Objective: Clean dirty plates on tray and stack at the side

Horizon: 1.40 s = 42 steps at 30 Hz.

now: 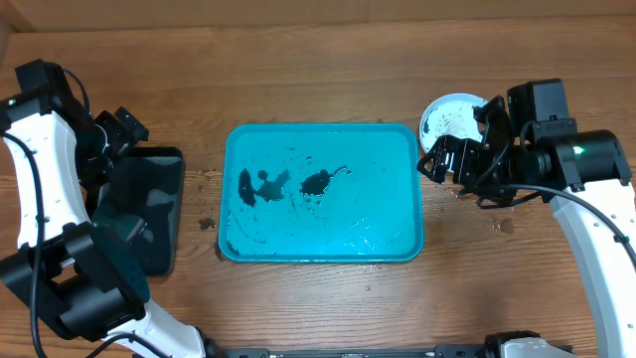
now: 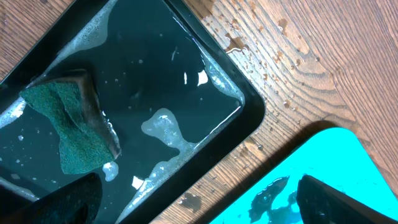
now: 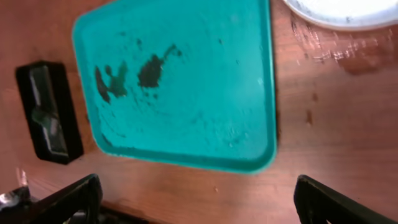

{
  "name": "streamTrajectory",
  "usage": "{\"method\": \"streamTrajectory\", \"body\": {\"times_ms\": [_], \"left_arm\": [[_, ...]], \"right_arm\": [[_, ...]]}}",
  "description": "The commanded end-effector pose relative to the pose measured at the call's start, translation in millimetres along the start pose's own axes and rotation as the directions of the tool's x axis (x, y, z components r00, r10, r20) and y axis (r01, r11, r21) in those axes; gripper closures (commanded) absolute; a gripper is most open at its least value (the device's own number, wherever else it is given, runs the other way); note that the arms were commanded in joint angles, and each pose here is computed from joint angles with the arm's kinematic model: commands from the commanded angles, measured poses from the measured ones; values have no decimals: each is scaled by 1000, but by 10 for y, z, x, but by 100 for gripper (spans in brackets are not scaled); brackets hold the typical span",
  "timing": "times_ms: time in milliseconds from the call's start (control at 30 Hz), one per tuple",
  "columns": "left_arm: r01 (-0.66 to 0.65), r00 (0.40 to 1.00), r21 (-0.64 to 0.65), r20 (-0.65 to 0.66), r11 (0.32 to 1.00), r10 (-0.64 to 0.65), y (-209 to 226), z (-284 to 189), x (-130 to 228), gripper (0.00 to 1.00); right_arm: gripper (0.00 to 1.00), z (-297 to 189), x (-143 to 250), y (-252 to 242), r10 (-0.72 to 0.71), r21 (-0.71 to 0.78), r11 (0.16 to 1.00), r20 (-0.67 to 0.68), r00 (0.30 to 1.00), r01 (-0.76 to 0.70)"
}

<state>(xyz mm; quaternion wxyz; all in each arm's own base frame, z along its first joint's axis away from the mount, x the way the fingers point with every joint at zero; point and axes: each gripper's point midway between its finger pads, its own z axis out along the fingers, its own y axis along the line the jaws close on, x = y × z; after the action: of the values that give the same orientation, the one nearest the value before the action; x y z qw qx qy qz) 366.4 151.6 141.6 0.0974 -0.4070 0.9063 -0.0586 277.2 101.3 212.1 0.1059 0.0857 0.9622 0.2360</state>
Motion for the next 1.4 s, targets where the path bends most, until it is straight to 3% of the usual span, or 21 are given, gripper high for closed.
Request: {"method": "streamTrajectory", "body": {"times_ms": [0, 333, 433, 633, 933, 1233, 1367], "left_arm": [[-14, 1000, 15, 11, 1000, 13, -36, -42, -29, 0], [-14, 1000, 15, 12, 1000, 13, -36, -42, -31, 0], [-14, 1000, 15, 12, 1000, 13, -35, -42, -31, 0], [-14, 1000, 12, 13, 1000, 13, -32, -42, -32, 0], [-14, 1000, 12, 13, 1000, 13, -32, -42, -32, 0], [-14, 1000, 12, 13, 1000, 13, -32, -42, -32, 0], [-14, 1000, 12, 13, 1000, 13, -32, -42, -32, 0]], "right_arm": [[0, -45, 71, -59, 18, 34, 999, -21, 1000, -17], [0, -89, 127, -237, 48, 134, 990, -16, 999, -45], [0, -192, 52, -232, 17, 143, 989, 60, 998, -25], [0, -583, -65, -147, -91, 113, 992, 354, 931, 54], [0, -699, 152, -234, -238, 98, 968, 668, 705, 233], [0, -624, 348, -590, -212, 109, 961, 880, 425, 253], [0, -564, 364, -673, -205, 116, 956, 921, 332, 268]]}}
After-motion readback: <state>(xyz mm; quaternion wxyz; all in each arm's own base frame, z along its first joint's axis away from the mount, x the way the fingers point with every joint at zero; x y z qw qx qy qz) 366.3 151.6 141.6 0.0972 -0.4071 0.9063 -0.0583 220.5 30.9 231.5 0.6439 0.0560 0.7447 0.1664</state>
